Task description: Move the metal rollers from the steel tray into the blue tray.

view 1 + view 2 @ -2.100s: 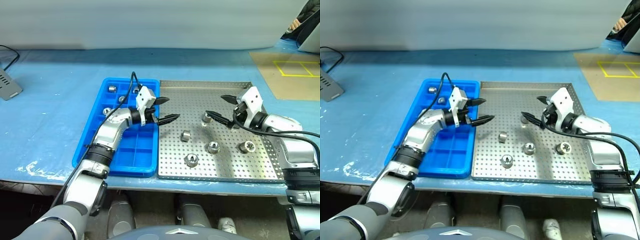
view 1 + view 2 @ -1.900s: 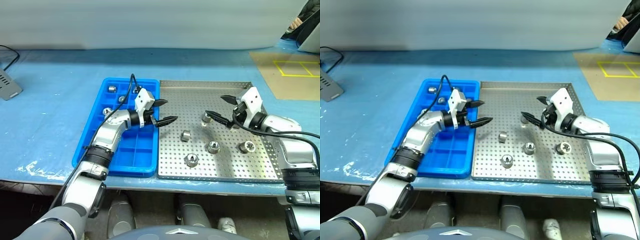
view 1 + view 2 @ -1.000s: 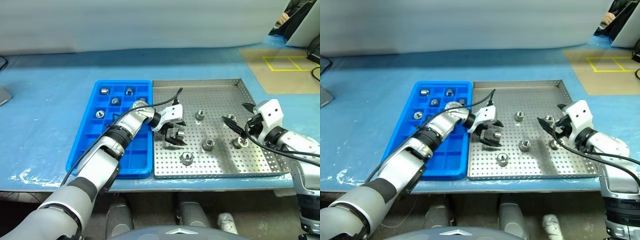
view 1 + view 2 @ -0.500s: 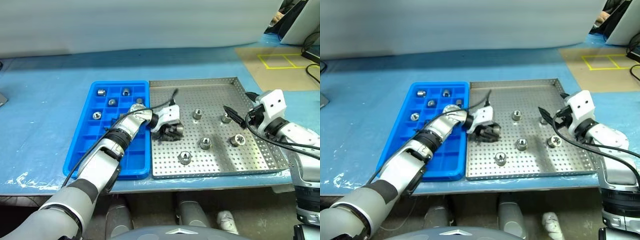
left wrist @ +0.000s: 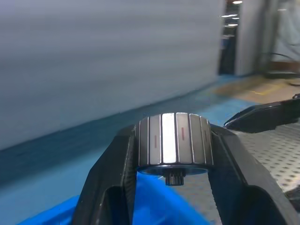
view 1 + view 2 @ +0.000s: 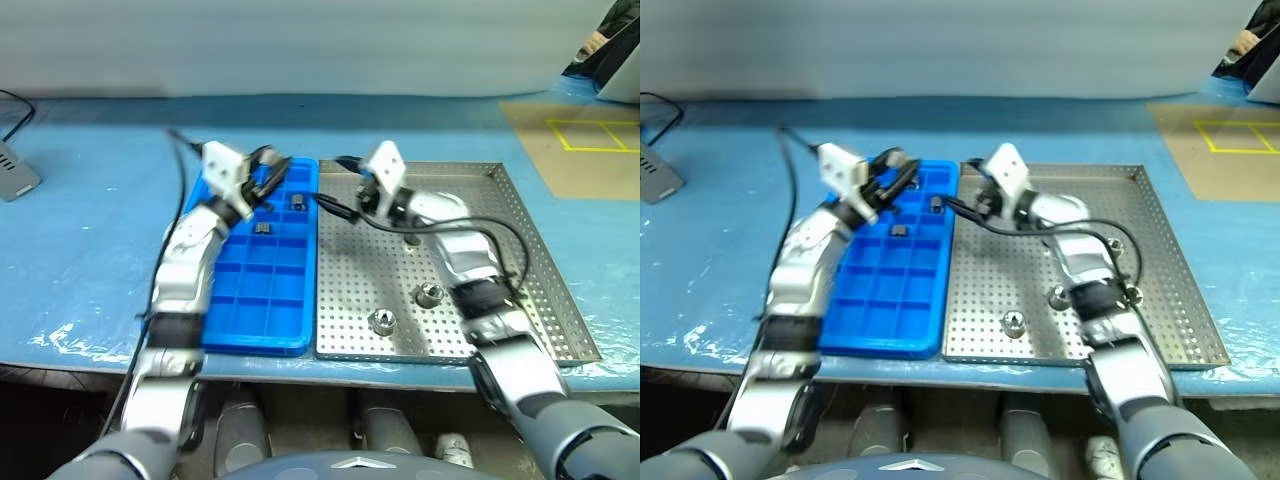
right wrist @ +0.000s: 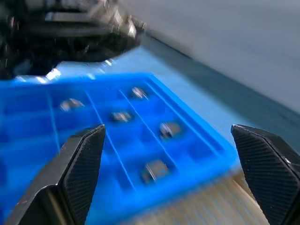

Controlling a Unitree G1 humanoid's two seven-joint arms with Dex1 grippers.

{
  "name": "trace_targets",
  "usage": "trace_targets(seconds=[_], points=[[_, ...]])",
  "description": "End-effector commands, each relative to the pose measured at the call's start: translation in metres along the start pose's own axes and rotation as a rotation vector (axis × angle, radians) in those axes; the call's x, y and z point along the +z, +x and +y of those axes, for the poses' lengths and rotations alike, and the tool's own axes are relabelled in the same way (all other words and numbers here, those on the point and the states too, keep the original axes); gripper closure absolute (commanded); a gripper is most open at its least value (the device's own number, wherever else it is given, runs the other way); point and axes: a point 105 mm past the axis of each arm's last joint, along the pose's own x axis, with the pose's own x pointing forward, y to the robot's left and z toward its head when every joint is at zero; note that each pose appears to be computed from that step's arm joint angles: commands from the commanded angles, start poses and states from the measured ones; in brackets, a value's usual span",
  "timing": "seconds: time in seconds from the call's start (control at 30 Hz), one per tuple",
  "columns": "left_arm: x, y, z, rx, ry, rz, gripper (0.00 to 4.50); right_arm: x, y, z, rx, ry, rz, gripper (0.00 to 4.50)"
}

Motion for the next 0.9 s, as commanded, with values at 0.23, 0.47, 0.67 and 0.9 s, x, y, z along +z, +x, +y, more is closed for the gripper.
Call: trace_targets(seconds=[0.23,0.47,0.67,0.9], points=[[-0.011,-0.068,0.002,0.202,0.092,0.181,2.77,0.008,0.025,0.007,0.123,-0.025,-0.069,0.0],[-0.038,-0.104,-0.002,0.327,0.097,0.363,2.77,0.004,0.038,0.017,0.17,-0.032,-0.075,0.0],[-0.052,-0.112,-0.005,0.354,0.063,0.435,1.53,0.001,0.037,0.017,0.164,-0.038,-0.075,0.0],[-0.034,-0.047,-0.001,0.172,0.034,0.286,0.27,-0.001,0.01,-0.008,0.041,-0.04,-0.061,0.0]])
